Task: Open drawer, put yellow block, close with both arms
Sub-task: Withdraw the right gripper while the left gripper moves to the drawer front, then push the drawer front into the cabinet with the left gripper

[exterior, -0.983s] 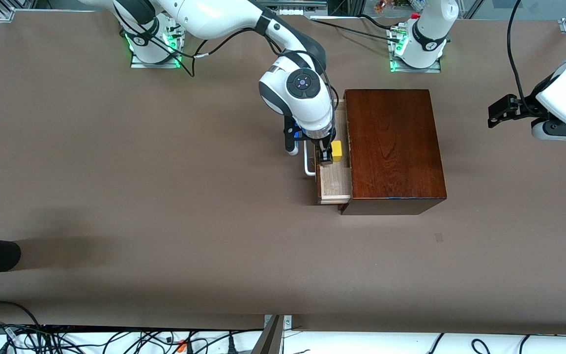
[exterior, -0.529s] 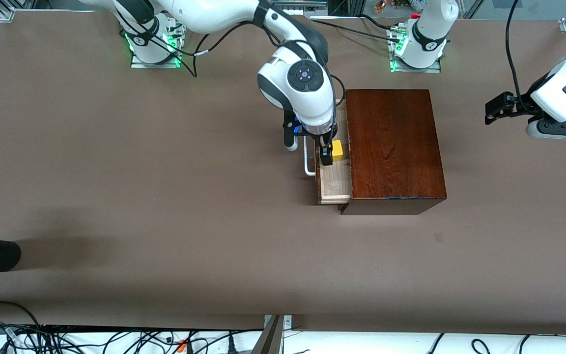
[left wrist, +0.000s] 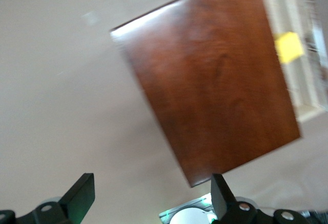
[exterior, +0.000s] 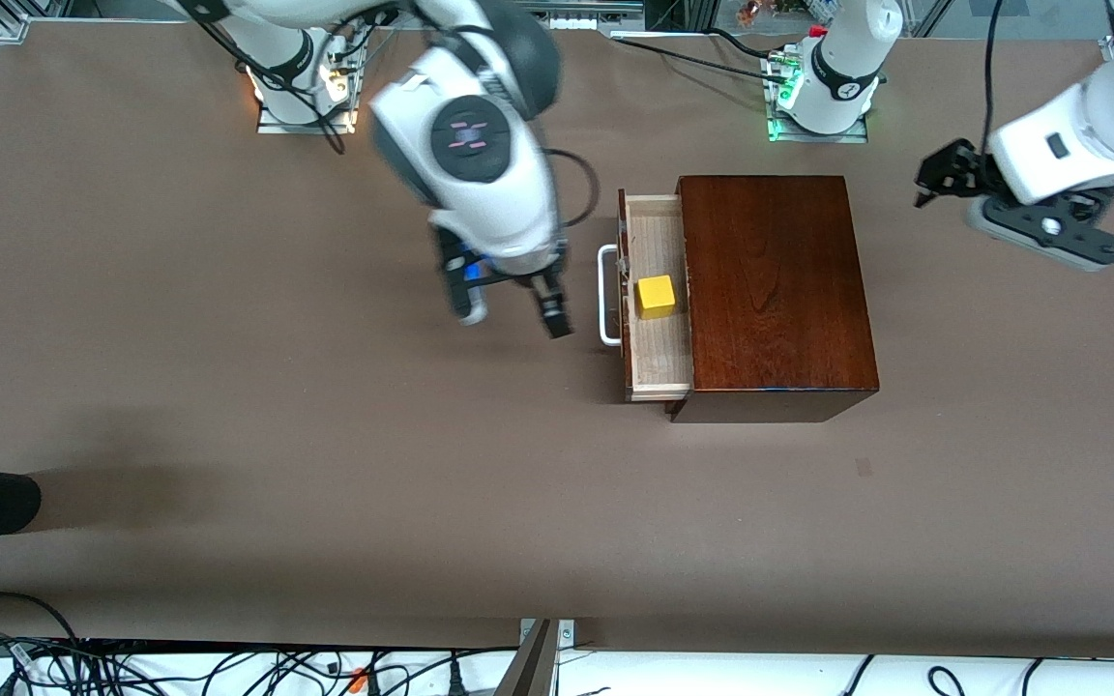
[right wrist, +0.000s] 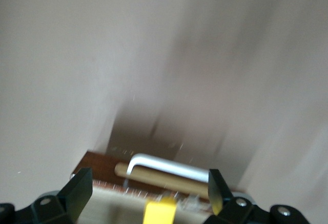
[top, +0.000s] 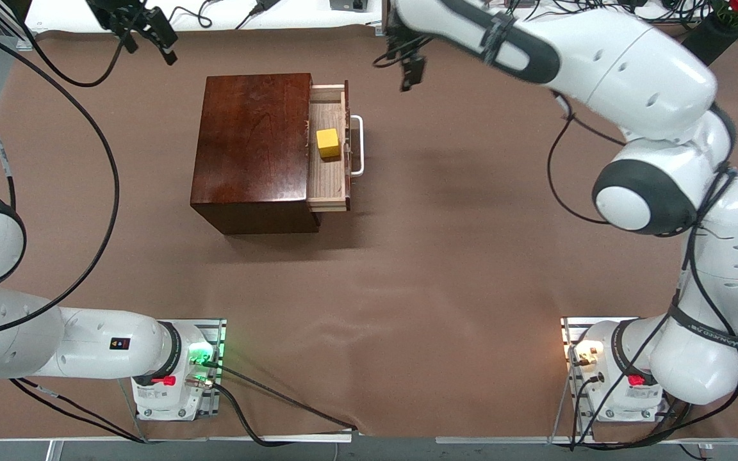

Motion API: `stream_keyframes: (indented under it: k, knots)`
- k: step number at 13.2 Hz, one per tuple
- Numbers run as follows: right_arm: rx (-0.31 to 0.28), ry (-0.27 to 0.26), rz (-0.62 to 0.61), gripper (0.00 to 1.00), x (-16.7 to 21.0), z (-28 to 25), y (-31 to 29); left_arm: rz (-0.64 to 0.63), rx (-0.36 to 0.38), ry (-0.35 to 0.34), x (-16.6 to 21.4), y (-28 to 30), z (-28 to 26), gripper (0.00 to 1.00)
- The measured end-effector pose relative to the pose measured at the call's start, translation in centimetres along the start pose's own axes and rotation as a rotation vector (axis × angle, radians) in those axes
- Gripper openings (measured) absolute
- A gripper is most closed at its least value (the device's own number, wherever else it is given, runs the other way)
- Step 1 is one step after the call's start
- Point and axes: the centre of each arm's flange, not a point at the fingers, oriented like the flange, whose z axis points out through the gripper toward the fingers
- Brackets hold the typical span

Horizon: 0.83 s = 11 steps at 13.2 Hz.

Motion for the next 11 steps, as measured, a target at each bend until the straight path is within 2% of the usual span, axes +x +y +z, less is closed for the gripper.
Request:
stream_keyframes:
  k: [3, 5, 7, 11]
  knots:
    - [-0.061, 0.015, -0.308, 1.00, 10.8, -4.4, 1.4, 0.191, -0.129, -0.012, 2.8, 2.4, 2.9, 1.00]
    - [-0.084, 0.028, -0.511, 1.00, 17.2, -6.8, 3.8, 0.351, -0.135, -0.011, 5.6, 5.4, 5.3, 1.00]
    - [-0.111, 0.041, -0.694, 1.00, 21.9, -8.6, 6.8, 0.506, -0.131, -0.014, 7.9, 9.9, 7.5, 1.00]
    - [-0.138, 0.033, -0.921, 1.00, 30.9, -10.8, 12.1, 0.712, -0.166, 0.028, 11.6, 20.4, 12.3, 1.00]
